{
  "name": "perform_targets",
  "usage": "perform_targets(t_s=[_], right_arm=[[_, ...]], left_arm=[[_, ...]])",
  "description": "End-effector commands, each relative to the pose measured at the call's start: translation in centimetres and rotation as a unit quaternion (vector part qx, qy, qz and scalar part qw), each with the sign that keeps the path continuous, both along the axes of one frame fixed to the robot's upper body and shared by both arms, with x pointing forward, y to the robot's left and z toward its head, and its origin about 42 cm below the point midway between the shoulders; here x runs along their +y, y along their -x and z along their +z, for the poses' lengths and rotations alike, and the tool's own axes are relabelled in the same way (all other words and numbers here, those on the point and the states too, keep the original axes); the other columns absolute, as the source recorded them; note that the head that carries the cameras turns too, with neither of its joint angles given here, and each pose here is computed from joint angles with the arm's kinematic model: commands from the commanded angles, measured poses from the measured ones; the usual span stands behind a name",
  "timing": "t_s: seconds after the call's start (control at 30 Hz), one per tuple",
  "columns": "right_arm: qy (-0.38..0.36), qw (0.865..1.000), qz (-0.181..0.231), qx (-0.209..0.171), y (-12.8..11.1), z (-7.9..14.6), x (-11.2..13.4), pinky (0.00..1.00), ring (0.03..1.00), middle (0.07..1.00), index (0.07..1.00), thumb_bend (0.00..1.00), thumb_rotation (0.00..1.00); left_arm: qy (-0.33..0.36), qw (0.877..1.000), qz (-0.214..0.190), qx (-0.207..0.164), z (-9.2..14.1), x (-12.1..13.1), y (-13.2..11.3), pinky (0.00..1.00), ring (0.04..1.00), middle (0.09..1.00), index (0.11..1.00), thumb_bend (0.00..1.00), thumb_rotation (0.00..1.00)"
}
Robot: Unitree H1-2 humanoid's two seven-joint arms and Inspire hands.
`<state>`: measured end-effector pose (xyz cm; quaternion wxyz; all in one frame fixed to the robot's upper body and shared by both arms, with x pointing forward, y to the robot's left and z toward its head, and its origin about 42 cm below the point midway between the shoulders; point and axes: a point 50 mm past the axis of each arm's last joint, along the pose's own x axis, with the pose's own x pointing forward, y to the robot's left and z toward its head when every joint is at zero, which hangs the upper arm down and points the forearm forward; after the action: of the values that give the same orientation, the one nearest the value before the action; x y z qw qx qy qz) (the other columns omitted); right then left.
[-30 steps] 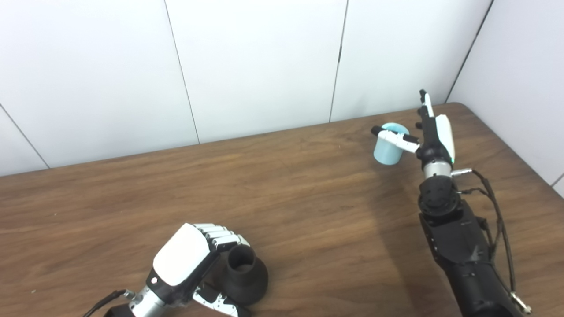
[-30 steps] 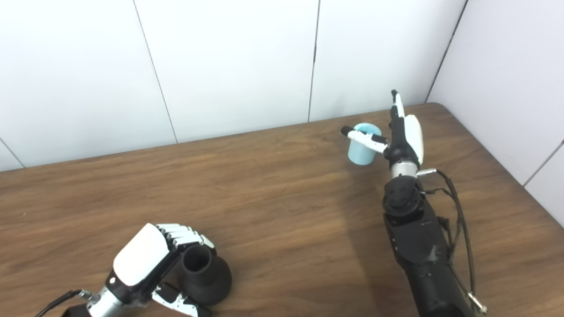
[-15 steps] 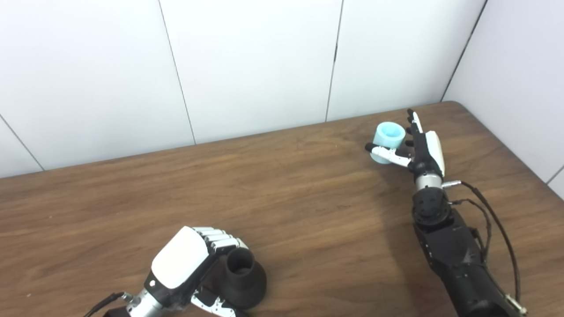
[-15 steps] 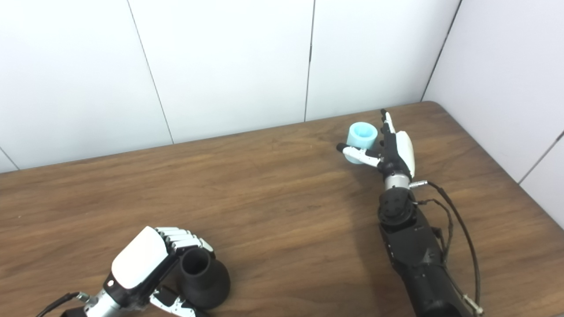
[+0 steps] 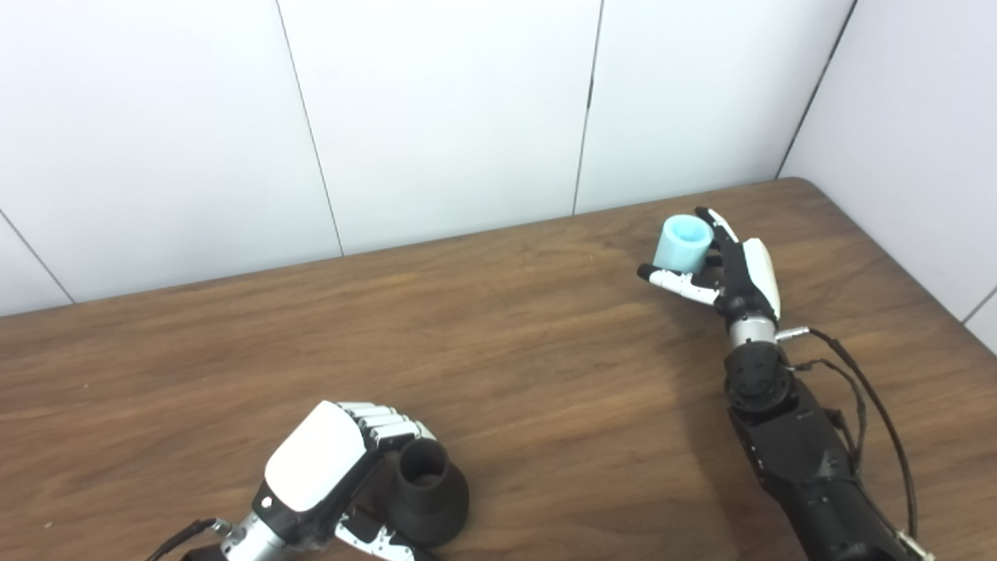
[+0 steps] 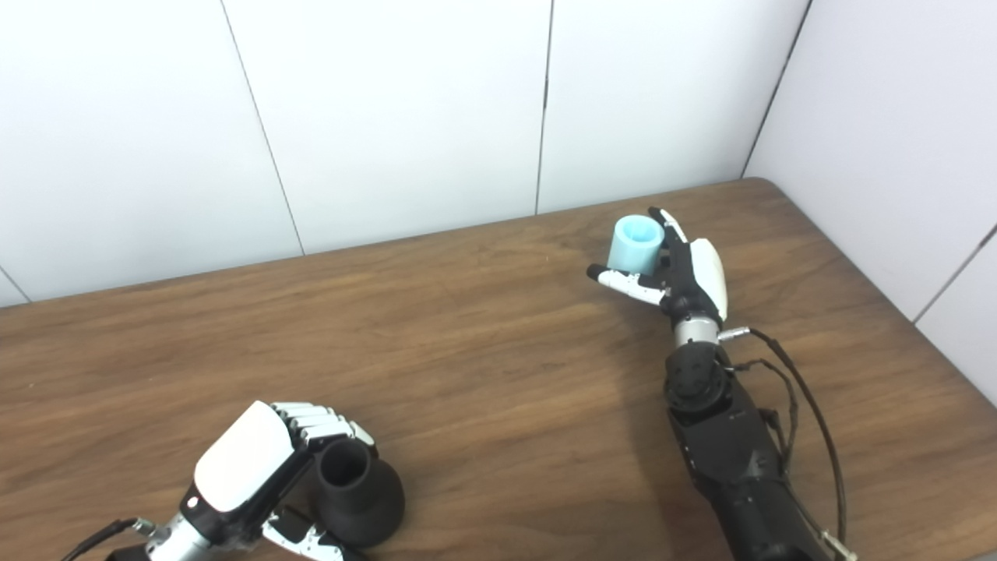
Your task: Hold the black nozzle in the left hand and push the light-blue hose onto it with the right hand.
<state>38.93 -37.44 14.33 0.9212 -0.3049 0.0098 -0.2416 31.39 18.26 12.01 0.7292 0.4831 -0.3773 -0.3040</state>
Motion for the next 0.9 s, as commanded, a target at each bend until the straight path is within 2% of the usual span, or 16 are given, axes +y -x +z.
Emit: perform_targets(t_s=[0.0, 0.17, 0.23, 0.33, 0.57, 0.6, 0.63, 0.67, 0.7, 0.87], right_arm=[[-0.001, 1.000, 0.002, -0.031, -0.60, 1.67, -0.27, 0.70, 0.785, 0.829, 0.830, 0.94, 0.40], [-0.028, 0.999, -0.004, -0.044, -0.75, 1.58, -0.36, 0.67, 0.751, 0.782, 0.779, 0.95, 0.35], [-0.040, 0.998, -0.011, -0.048, -0.81, 1.53, -0.38, 0.61, 0.705, 0.737, 0.742, 0.95, 0.32], [-0.049, 0.997, -0.022, -0.050, -0.81, 1.53, -0.38, 0.59, 0.680, 0.708, 0.701, 0.94, 0.29], [-0.034, 0.997, -0.037, -0.051, -0.91, 1.96, -0.31, 0.48, 0.581, 0.619, 0.589, 0.87, 0.13], [-0.030, 0.998, -0.037, -0.052, -0.90, 1.98, -0.31, 0.38, 0.483, 0.553, 0.578, 0.84, 0.10], [-0.026, 0.998, -0.037, -0.053, -0.89, 1.99, -0.30, 0.34, 0.441, 0.529, 0.535, 0.69, 0.11], [-0.023, 0.998, -0.036, -0.055, -0.90, 2.00, -0.29, 0.32, 0.419, 0.516, 0.512, 0.61, 0.12], [-0.020, 0.998, -0.037, -0.056, -0.91, 1.99, -0.28, 0.25, 0.340, 0.452, 0.517, 0.56, 0.05], [-0.012, 0.998, -0.036, -0.055, -0.89, 2.01, -0.17, 0.11, 0.169, 0.469, 0.486, 0.53, 0.00]], left_arm=[[0.003, 0.999, 0.005, 0.050, -2.90, 0.87, 2.48, 0.41, 0.497, 0.488, 0.480, 0.52, 0.00], [0.003, 0.999, 0.005, 0.053, -2.85, 1.05, 2.70, 0.41, 0.498, 0.487, 0.481, 0.52, 0.00], [0.001, 0.999, 0.005, 0.053, -2.82, 1.15, 2.76, 0.42, 0.498, 0.487, 0.481, 0.52, 0.00], [-0.002, 0.999, 0.006, 0.054, -2.74, 1.21, 2.82, 0.42, 0.500, 0.488, 0.481, 0.52, 0.00], [0.002, 0.998, 0.009, 0.055, -2.79, 1.10, 2.74, 0.42, 0.497, 0.486, 0.483, 0.52, 0.00], [0.003, 0.998, 0.009, 0.055, -2.79, 1.08, 2.73, 0.42, 0.497, 0.486, 0.483, 0.52, 0.00], [0.003, 0.998, 0.009, 0.055, -2.79, 1.07, 2.72, 0.42, 0.497, 0.486, 0.483, 0.52, 0.00], [0.003, 0.998, 0.009, 0.055, -2.81, 1.08, 2.70, 0.42, 0.497, 0.486, 0.483, 0.52, 0.00], [0.002, 0.998, 0.009, 0.056, -2.83, 1.09, 2.68, 0.42, 0.499, 0.486, 0.482, 0.52, 0.00], [0.003, 0.998, 0.010, 0.058, -2.84, 1.12, 2.65, 0.42, 0.502, 0.487, 0.482, 0.52, 0.00]])
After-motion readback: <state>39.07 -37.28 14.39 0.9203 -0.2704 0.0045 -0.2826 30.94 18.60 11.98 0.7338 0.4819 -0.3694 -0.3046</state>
